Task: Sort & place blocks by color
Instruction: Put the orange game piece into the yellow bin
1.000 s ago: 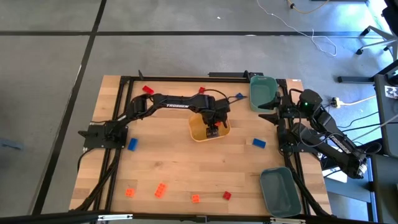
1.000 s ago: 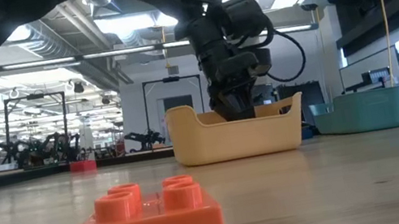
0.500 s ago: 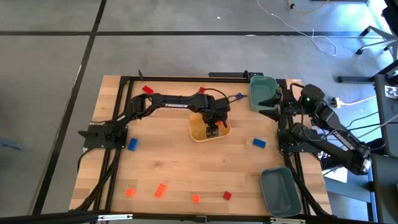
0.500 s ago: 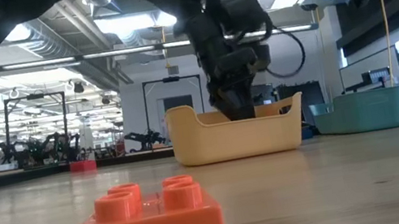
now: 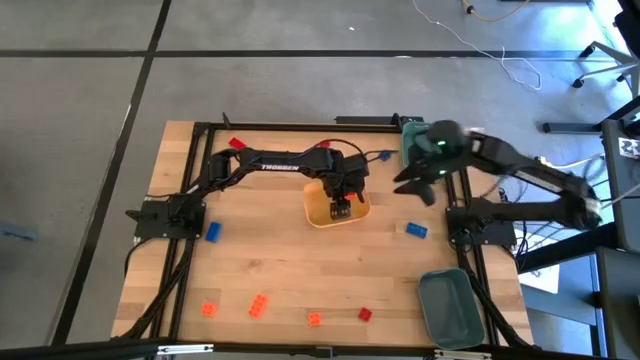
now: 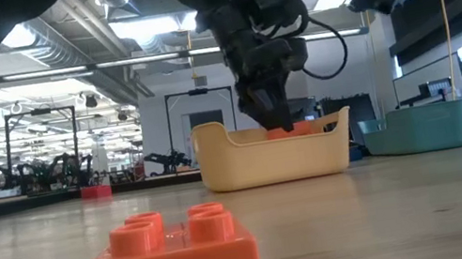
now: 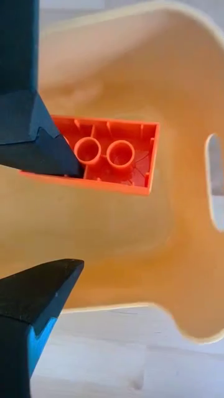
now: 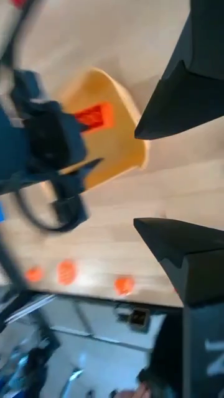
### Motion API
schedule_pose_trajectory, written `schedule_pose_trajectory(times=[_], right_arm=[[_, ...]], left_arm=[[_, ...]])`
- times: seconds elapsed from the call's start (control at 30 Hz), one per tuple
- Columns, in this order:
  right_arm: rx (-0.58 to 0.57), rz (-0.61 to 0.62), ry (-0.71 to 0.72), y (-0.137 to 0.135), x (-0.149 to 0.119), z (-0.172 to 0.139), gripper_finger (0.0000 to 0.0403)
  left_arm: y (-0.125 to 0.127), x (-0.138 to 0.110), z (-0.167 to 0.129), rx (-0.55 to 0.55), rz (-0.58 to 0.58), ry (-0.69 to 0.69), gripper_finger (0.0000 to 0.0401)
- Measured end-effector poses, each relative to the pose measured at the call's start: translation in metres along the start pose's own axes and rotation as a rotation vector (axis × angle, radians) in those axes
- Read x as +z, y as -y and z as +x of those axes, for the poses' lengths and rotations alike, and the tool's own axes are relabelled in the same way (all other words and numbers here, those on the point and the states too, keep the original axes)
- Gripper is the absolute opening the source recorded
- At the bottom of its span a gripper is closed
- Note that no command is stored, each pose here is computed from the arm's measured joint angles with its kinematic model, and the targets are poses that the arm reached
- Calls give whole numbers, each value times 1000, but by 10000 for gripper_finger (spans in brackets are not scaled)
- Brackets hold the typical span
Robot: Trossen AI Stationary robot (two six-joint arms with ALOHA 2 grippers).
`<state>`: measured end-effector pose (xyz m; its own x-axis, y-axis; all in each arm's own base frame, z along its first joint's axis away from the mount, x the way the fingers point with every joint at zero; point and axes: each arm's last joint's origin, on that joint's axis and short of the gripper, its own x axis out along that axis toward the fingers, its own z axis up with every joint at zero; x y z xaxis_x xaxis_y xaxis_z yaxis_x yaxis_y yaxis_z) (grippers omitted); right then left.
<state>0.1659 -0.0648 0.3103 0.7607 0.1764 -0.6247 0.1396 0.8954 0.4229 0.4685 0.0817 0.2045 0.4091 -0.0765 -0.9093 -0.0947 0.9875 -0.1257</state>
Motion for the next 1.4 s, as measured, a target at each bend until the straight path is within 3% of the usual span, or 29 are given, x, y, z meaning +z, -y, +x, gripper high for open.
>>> schedule_pose_trajectory(times=[0.17,0.47,0.83,1.17,1.4], right_arm=[[36,-43,-116,6,7,41,218],[84,-242,-82,3,20,83,218],[31,-277,-132,24,21,135,218],[34,-353,-93,26,20,140,218],[59,-390,-124,29,10,143,218]], left_arm=[[1,-2,-10,-14,-5,-16,216],[-6,-1,-36,-33,-25,16,216],[1,-1,-36,-51,-9,19,216],[1,-3,-35,-146,24,6,216],[1,-4,-35,-153,66,2,216]])
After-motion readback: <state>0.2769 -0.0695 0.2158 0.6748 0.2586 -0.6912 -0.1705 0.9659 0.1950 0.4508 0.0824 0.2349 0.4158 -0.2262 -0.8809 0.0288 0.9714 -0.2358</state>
